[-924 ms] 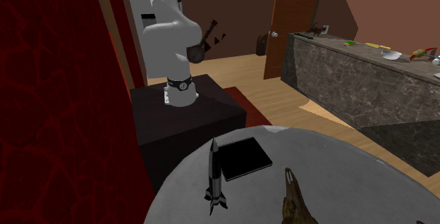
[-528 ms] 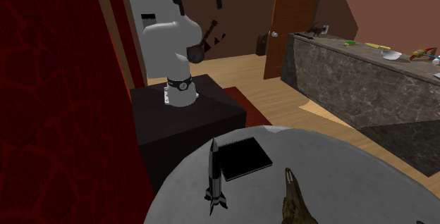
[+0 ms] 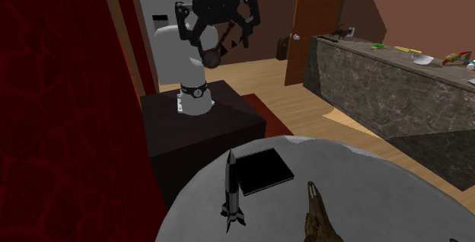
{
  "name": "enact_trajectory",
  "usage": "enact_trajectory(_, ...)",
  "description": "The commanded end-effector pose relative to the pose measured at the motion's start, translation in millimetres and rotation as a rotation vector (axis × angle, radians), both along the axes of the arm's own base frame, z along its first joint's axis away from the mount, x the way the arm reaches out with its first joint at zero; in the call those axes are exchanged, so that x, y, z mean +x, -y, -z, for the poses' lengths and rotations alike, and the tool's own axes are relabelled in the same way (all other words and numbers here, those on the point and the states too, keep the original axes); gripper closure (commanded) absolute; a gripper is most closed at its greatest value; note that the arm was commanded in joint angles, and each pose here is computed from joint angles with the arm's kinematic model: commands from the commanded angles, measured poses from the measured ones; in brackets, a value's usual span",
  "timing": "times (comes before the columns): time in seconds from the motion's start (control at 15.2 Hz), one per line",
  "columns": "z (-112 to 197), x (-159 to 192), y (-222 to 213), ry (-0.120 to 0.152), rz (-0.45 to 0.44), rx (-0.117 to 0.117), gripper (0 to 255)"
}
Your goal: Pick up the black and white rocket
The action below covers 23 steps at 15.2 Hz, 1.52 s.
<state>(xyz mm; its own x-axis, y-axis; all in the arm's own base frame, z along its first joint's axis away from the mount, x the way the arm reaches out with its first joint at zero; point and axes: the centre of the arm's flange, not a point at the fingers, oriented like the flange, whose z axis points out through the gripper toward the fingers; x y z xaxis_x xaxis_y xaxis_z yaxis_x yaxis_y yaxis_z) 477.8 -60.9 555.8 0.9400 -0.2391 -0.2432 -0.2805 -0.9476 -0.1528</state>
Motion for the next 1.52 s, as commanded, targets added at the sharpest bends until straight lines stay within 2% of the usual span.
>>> enact_trajectory(0.0,25,25,10,-0.064,0.016,0.022,0)
enact_trajectory(0.46,116,101,39,-0.278,0.070,0.098,0)
enact_trajectory(0.86,207,148,60,-0.462,0.116,0.162,0)
enact_trajectory(1.45,249,149,61,-0.466,0.117,0.164,0)
